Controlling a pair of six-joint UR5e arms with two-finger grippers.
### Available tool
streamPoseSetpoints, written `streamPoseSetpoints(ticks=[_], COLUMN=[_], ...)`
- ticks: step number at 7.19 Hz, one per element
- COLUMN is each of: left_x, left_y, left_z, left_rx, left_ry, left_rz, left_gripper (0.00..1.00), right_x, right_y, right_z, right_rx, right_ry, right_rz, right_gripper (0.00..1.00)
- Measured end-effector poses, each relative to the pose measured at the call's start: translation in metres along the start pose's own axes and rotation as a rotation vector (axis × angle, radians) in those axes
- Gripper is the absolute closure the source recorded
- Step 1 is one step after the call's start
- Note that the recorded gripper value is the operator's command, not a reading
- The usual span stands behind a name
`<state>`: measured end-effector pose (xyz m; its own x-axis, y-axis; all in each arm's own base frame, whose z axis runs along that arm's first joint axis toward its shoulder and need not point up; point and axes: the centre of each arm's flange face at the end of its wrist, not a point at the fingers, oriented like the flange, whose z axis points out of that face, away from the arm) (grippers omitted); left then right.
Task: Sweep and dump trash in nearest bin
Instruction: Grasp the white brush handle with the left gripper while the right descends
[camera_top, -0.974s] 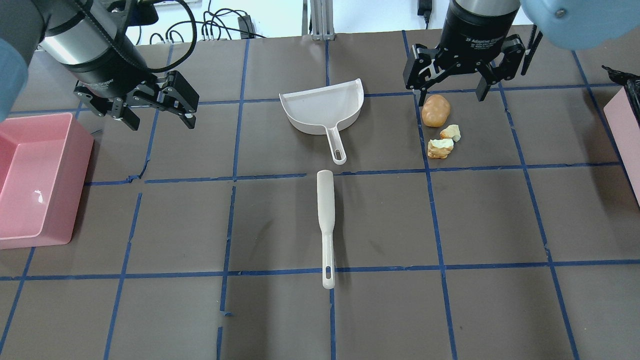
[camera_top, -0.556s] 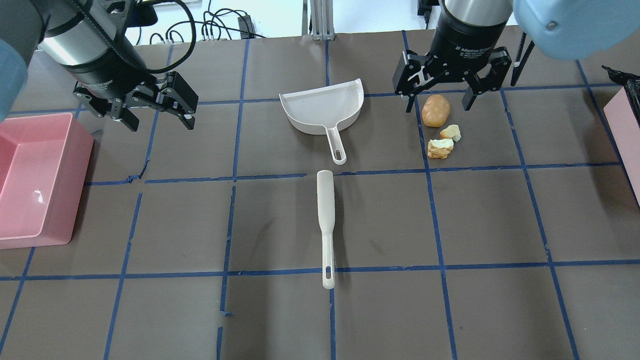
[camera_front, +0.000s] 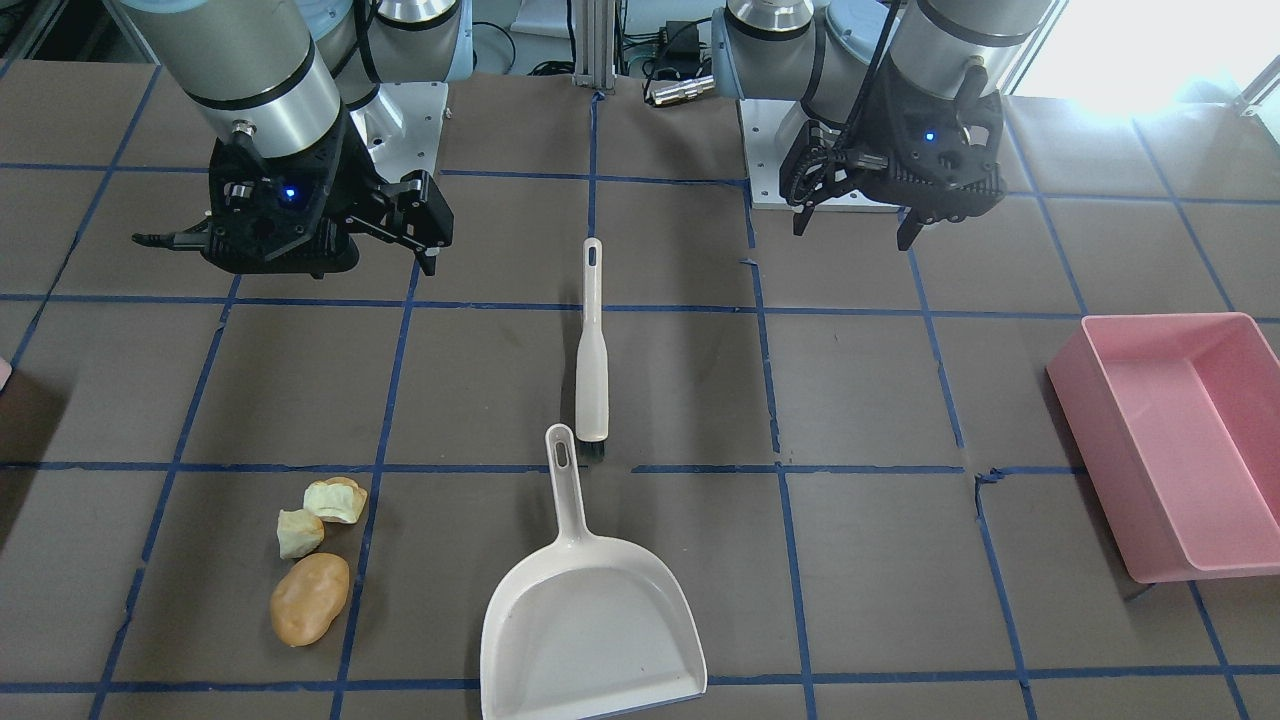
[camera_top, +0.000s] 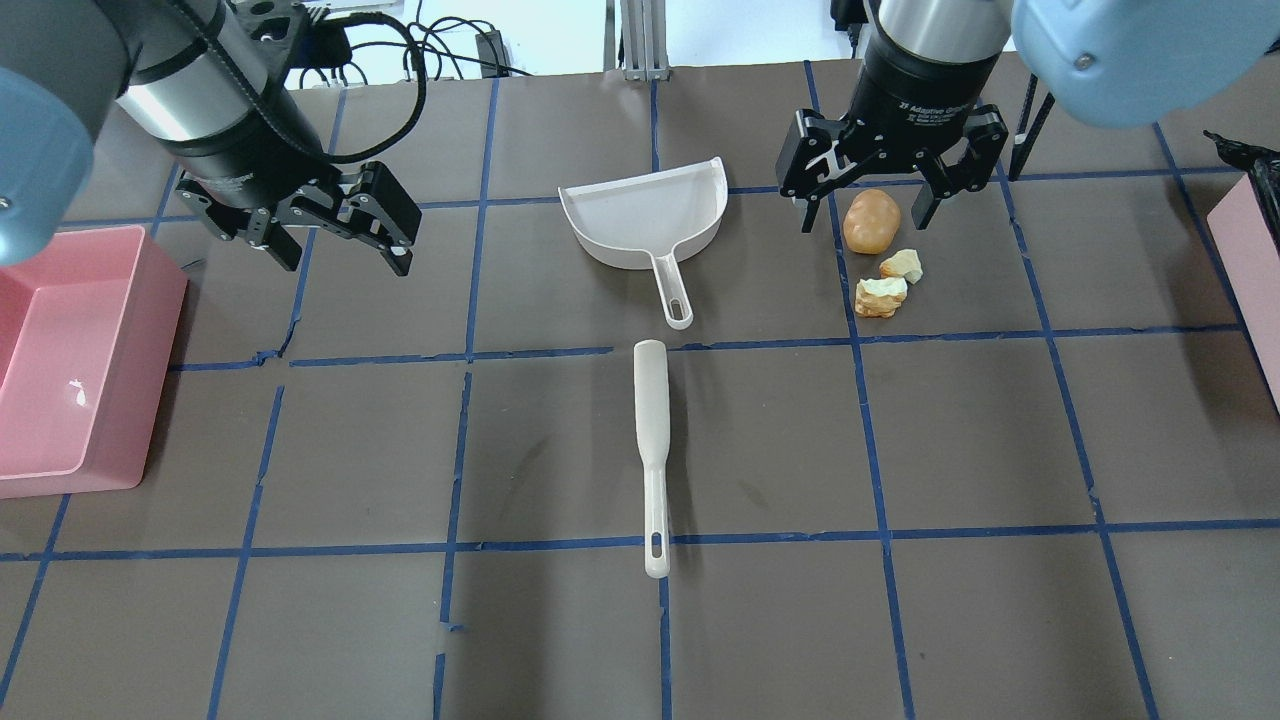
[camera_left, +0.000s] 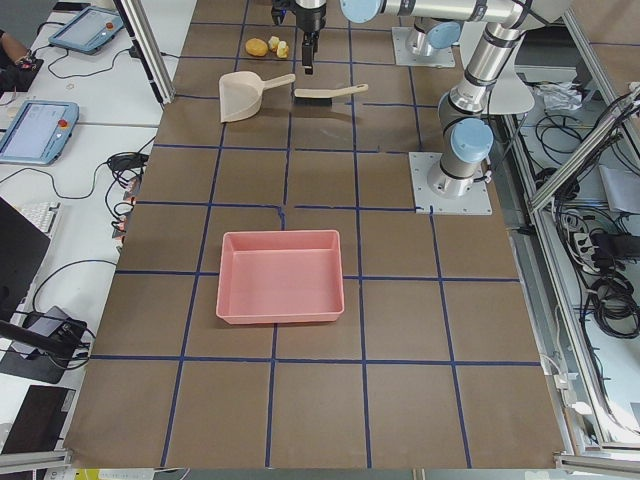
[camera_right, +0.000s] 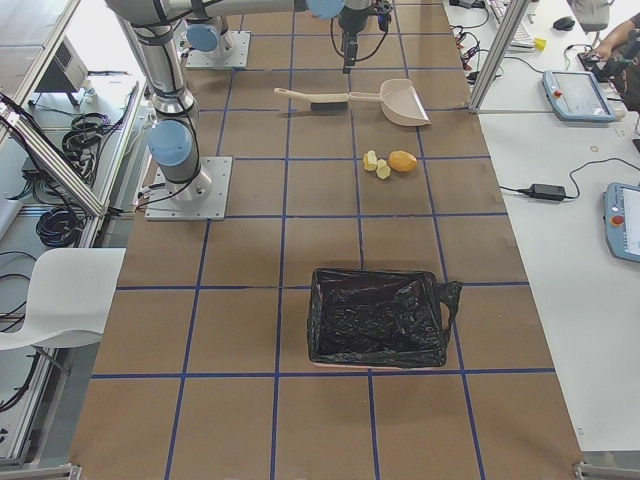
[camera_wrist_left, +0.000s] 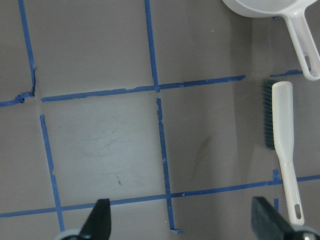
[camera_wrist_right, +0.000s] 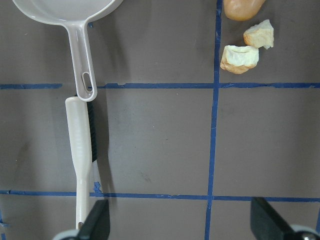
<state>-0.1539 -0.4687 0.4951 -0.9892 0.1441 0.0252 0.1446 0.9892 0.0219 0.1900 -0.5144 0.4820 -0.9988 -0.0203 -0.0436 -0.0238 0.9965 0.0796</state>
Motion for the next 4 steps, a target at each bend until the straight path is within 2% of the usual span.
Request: streamPoseSetpoints(ticks=[1, 4], left_x=[0.027, 0.124], left_y=[0.011, 0.054], left_z=[0.019, 0.094], left_rx=[-0.041, -0.162], left_ry=[-0.022, -0.074], left_rz=[0.020, -0.051], left_gripper=[0.00, 0.00], right_x=[0.003, 0.000], right_y=[-0.001, -0.028], right_z=[0.006, 0.020], right_rx=[-0.005, 0.066], right_ry=[0.017, 0.024], right_rz=[0.000, -0.079], right_gripper=[0.00, 0.00])
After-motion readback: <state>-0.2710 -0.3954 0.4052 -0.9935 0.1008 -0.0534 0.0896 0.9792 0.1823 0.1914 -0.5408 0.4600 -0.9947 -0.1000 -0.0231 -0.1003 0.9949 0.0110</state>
